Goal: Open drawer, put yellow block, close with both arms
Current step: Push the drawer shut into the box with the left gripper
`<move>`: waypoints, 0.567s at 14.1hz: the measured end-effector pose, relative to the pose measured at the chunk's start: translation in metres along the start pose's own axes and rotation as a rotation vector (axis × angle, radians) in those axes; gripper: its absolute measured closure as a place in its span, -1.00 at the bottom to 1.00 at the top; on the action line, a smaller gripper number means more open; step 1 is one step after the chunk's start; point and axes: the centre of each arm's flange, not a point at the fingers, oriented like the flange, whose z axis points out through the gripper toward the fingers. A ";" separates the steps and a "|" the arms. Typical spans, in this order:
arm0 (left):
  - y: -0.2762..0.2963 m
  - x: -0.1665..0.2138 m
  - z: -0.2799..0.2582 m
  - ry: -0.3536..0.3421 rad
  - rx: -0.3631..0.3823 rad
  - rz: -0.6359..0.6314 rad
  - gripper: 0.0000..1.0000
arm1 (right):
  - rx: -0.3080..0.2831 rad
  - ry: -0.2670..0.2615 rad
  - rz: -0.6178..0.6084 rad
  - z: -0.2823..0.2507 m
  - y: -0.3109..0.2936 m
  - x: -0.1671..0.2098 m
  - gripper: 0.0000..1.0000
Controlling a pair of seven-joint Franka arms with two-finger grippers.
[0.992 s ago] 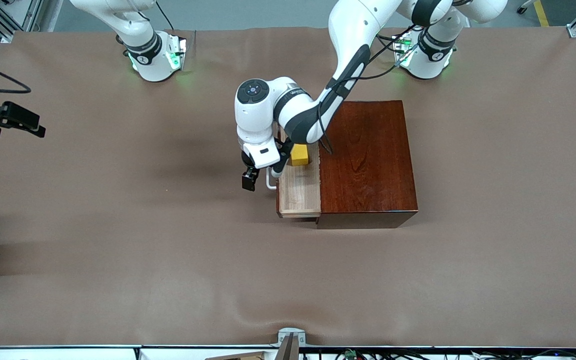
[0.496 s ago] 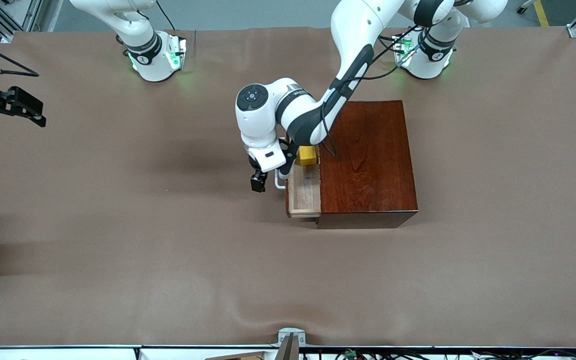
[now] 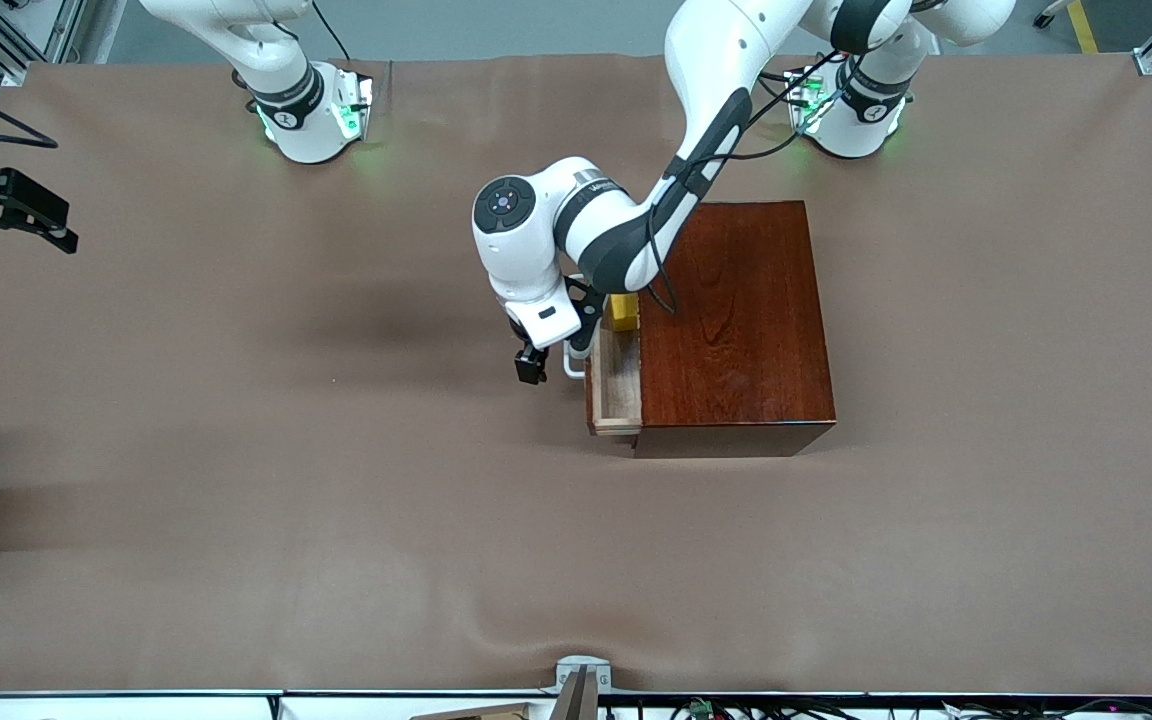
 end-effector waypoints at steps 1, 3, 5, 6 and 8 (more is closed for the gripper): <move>0.000 0.003 0.001 0.013 0.013 -0.003 -1.00 | 0.010 0.001 0.017 0.000 0.000 0.000 -1.00; 0.000 0.011 0.004 0.039 0.042 -0.011 -1.00 | 0.016 0.001 0.037 0.000 0.000 0.000 -1.00; 0.000 0.019 0.007 0.070 0.065 -0.011 -1.00 | 0.016 0.001 0.041 0.000 0.000 0.000 -1.00; 0.000 0.021 0.008 0.081 0.076 -0.012 -1.00 | 0.016 0.000 0.042 0.000 0.000 0.000 -1.00; -0.001 0.026 0.010 0.101 0.098 -0.014 -1.00 | 0.017 -0.009 0.043 0.001 -0.001 -0.001 -1.00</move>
